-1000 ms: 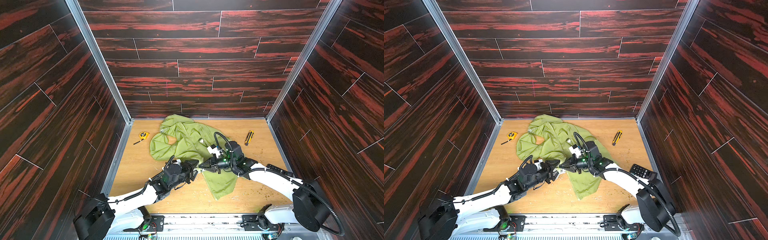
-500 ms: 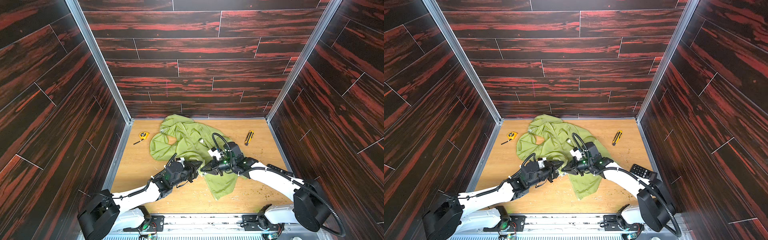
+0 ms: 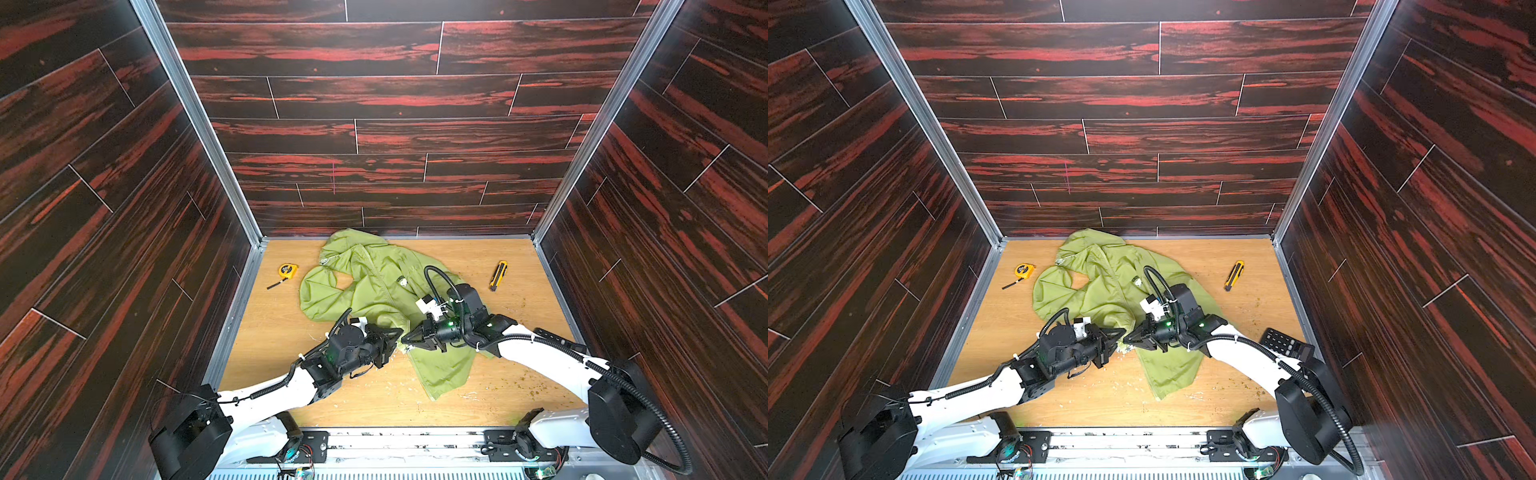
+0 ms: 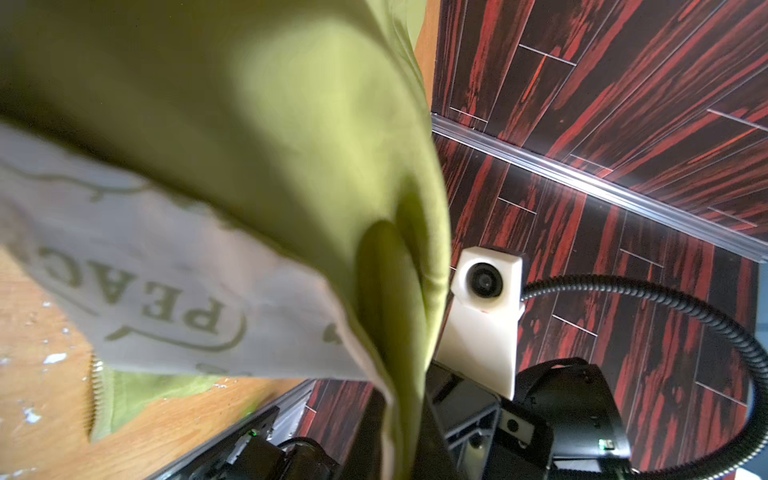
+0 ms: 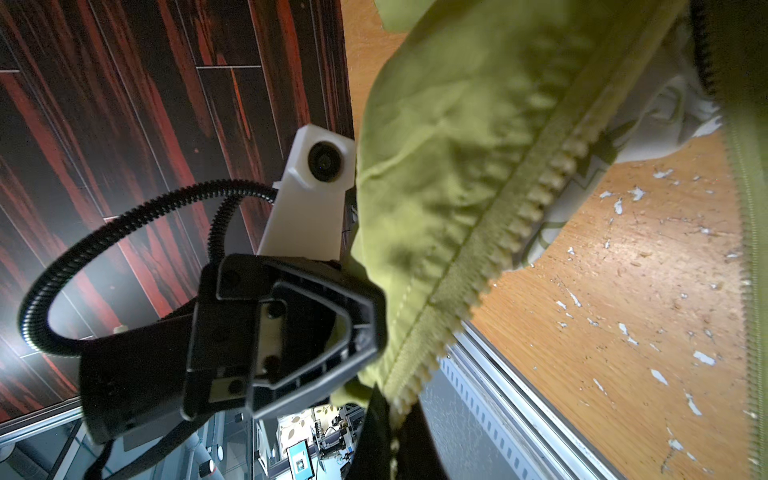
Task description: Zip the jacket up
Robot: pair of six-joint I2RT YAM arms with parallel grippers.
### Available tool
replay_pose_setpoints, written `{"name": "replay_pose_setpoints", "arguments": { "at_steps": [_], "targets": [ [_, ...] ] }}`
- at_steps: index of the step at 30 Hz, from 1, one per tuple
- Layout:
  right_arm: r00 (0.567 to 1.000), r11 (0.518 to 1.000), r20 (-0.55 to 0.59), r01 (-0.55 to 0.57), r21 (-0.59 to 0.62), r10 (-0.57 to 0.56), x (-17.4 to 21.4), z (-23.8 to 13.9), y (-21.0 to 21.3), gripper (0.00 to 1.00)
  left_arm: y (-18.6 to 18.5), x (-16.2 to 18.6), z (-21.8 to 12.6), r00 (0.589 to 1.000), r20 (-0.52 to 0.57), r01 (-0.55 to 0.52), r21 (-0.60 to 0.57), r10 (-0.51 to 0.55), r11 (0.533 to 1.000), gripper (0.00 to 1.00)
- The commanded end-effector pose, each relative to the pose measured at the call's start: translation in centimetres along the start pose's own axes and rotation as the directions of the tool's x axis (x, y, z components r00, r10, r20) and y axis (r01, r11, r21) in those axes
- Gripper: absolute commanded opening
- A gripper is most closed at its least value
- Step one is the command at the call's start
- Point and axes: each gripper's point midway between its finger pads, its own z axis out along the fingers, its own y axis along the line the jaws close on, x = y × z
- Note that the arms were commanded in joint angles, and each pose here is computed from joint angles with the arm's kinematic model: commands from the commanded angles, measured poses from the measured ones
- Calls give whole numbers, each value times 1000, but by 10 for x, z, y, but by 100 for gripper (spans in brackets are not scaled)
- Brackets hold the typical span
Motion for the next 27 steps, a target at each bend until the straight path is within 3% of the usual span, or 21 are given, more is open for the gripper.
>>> {"name": "replay_pose_setpoints", "arguments": {
  "at_steps": [1,3,10,15,19,27],
  "targets": [
    [999,1000,35,12,-18,-11,-2,-11,12,0,-10,5,-5,1000,-21,3,47,-2,999,4],
    [999,999,46,5,-39,-3,-3,-14,14,4,-10,4,-5,1000,-17,5,48,-4,999,0],
    [997,993,74,-25,-116,34,-13,-20,23,31,-16,8,-4,999,-34,-2,57,4,998,0],
    [996,991,80,-38,-125,48,-23,-15,27,38,-21,12,-2,999,-49,-8,63,11,998,0],
    [996,991,78,-42,-124,52,-27,-13,27,35,-23,13,-2,999,-51,-11,70,15,997,0],
    [995,992,71,-62,-114,71,-29,-9,20,12,-26,15,-3,998,-56,-18,78,23,997,0]
  ]
}}
